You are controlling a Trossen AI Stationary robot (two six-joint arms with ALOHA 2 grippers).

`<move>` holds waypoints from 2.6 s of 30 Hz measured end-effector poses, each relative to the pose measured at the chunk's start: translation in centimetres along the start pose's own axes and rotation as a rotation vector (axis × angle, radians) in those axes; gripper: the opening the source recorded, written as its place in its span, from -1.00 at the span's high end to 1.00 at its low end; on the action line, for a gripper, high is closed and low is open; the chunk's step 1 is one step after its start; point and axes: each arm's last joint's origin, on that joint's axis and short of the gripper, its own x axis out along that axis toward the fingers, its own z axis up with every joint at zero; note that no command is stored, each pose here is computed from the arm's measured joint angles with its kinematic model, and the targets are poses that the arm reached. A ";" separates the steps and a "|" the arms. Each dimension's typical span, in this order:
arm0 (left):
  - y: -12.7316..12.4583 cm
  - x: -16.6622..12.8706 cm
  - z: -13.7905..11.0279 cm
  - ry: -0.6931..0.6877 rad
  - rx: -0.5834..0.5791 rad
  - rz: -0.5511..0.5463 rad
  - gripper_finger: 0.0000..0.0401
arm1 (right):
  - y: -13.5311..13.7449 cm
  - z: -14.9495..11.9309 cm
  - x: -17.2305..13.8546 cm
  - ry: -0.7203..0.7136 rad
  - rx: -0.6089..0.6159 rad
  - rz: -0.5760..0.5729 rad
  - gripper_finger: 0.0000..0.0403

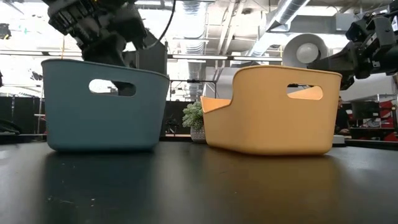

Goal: Sort batteries
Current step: Move the top left blue bin to the middle left of the table

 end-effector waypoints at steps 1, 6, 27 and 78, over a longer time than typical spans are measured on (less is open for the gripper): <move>-0.2 0.0 0.2 -0.020 0.014 -0.008 1.00 | 0.0 0.0 0.0 0.000 0.000 0.000 1.00; -1.2 -1.6 1.5 -0.158 0.067 0.068 0.99 | 0.0 0.0 0.0 0.001 0.000 0.000 1.00; -1.2 -13.9 -4.0 -0.035 -0.379 0.957 0.99 | 0.0 -0.3 0.0 0.033 0.012 -0.005 1.00; 6.3 -10.2 1.7 0.123 -0.205 0.887 1.00 | 0.0 -0.2 0.0 0.021 0.015 -0.002 1.00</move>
